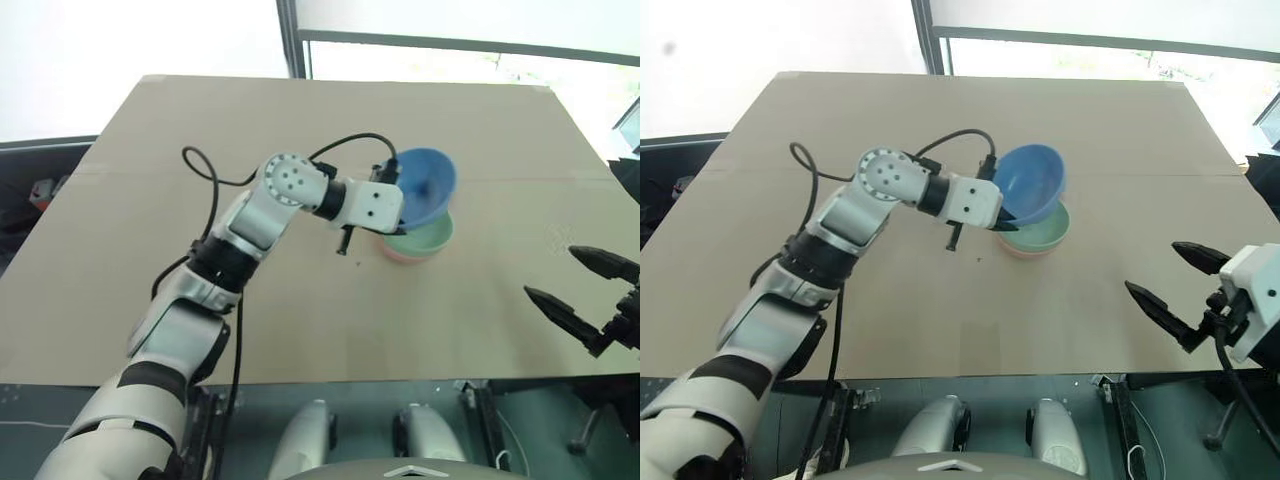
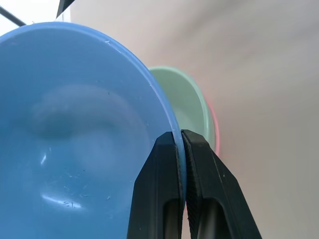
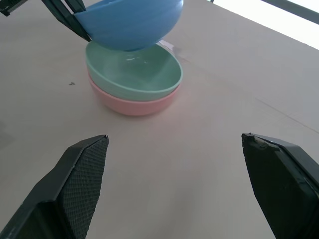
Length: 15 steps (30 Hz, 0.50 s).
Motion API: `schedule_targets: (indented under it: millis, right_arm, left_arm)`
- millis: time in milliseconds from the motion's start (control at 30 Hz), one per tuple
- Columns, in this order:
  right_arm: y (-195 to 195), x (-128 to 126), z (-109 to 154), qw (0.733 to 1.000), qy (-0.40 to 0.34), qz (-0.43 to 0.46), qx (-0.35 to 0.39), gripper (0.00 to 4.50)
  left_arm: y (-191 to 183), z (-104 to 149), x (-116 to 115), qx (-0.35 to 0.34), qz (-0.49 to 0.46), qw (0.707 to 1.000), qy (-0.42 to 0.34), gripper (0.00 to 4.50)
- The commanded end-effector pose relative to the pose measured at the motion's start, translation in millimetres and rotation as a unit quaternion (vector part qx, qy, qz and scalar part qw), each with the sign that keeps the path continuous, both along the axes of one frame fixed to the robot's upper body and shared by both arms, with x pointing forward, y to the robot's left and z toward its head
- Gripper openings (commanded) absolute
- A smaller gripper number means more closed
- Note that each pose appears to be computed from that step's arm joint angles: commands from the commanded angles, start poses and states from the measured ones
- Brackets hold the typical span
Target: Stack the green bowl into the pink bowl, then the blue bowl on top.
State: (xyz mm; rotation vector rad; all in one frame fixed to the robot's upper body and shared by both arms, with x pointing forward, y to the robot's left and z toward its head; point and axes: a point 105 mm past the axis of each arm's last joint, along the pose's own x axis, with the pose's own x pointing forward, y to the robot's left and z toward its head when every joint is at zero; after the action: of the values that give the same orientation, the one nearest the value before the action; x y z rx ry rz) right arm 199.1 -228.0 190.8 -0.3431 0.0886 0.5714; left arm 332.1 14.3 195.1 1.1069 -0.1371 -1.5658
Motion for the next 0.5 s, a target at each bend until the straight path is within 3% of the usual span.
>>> schedule_targets:
  millis: [33, 167, 333, 400, 500]
  right_arm:
    - [8, -2, 13, 0.999, -0.037, 0.011, -0.005, 4.5]
    - [14, 0, 13, 0.999, -0.038, 0.023, 0.002, 4.5]
    - [18, 5, 11, 0.999, -0.029, 0.044, 0.004, 4.5]
    - [19, 10, 11, 0.998, -0.028, 0.051, 0.0, 4.5]
    - [17, 23, 6, 0.998, -0.024, 0.055, -0.007, 4.5]
  left_arm:
    - [-3, 11, -2, -0.007, -0.024, 0.999, -0.019, 1.26]
    - [-1, 25, 1, -0.049, -0.006, 0.999, -0.012, 2.6]
    - [36, 54, 4, -0.15, 0.091, 0.98, 0.09, 2.6]
    - [50, 74, 2, -0.273, 0.103, 0.952, 0.089, 2.6]
    - [88, 65, -4, -0.327, 0.169, 0.928, 0.062, 2.6]
